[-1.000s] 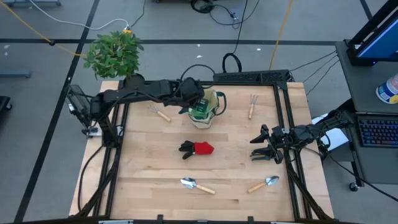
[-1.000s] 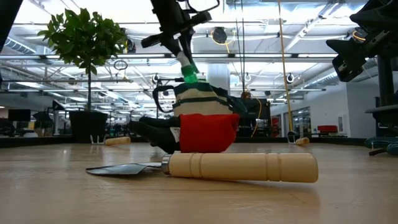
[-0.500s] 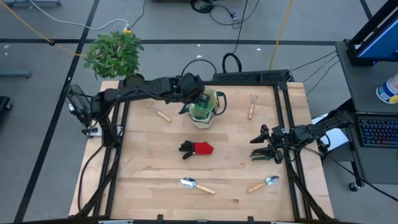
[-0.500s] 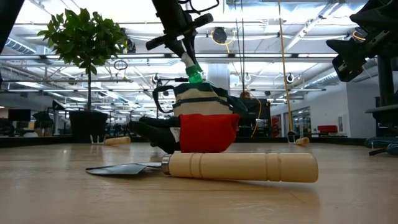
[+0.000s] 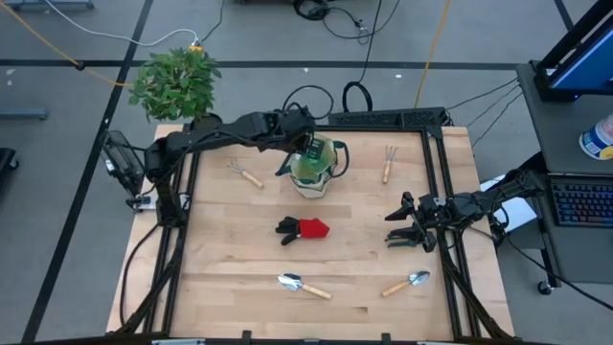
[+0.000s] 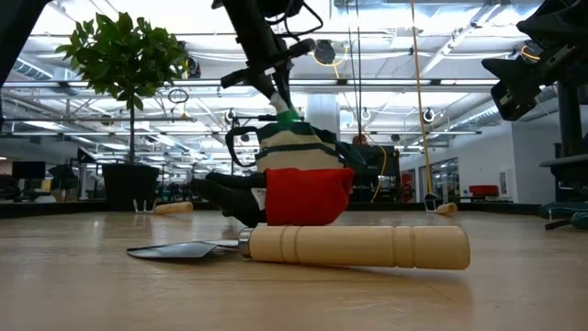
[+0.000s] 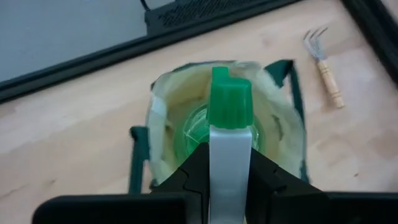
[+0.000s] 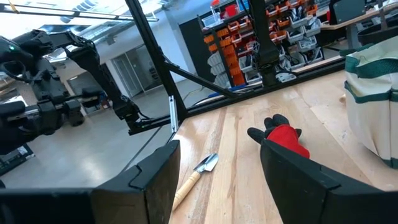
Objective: Pick & Place Garden tools in Gardening bag
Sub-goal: Put the spray bottle into the gardening tool bag
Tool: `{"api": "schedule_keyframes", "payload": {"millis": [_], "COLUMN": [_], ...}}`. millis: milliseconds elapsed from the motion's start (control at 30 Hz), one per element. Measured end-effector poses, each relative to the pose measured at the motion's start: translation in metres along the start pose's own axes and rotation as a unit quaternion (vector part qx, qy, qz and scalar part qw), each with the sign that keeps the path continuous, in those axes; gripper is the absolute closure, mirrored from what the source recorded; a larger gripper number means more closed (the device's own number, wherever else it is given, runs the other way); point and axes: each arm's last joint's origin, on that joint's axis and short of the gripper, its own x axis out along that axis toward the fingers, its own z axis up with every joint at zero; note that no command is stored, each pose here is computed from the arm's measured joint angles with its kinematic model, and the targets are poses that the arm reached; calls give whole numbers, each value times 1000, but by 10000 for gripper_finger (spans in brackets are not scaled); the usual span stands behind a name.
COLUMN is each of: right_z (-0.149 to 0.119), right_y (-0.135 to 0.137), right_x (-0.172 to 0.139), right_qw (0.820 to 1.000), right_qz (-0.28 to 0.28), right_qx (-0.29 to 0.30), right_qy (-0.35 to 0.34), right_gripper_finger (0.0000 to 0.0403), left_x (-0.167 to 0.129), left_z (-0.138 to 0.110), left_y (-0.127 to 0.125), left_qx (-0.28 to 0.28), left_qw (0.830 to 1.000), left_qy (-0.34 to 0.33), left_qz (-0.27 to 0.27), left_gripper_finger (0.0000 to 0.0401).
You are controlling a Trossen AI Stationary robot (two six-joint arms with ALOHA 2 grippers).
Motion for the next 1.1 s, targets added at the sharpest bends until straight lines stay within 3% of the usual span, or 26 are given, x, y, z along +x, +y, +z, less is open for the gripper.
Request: {"api": "schedule_keyframes", "payload": {"millis": [567, 833, 1100], "right_z": [0, 0, 0], "right_y": [0, 0, 0], "right_x": [0, 0, 0], "right_qw": [1000, 1000, 1000], "right_qz": [0, 0, 0], "right_qx": [0, 0, 0], "right_qy": [0, 0, 0], "right_gripper_finger": [188, 188, 188], "left_x": [20, 26, 27], "left_z": [8, 11, 19], "left_y": [8, 11, 13], "left_qx": [-29, -45, -49], "left_qw": [999, 999, 999], "left_qy": [17, 15, -3], "left_qz": [2, 4, -14], "left_gripper_finger": [345, 274, 245]}}
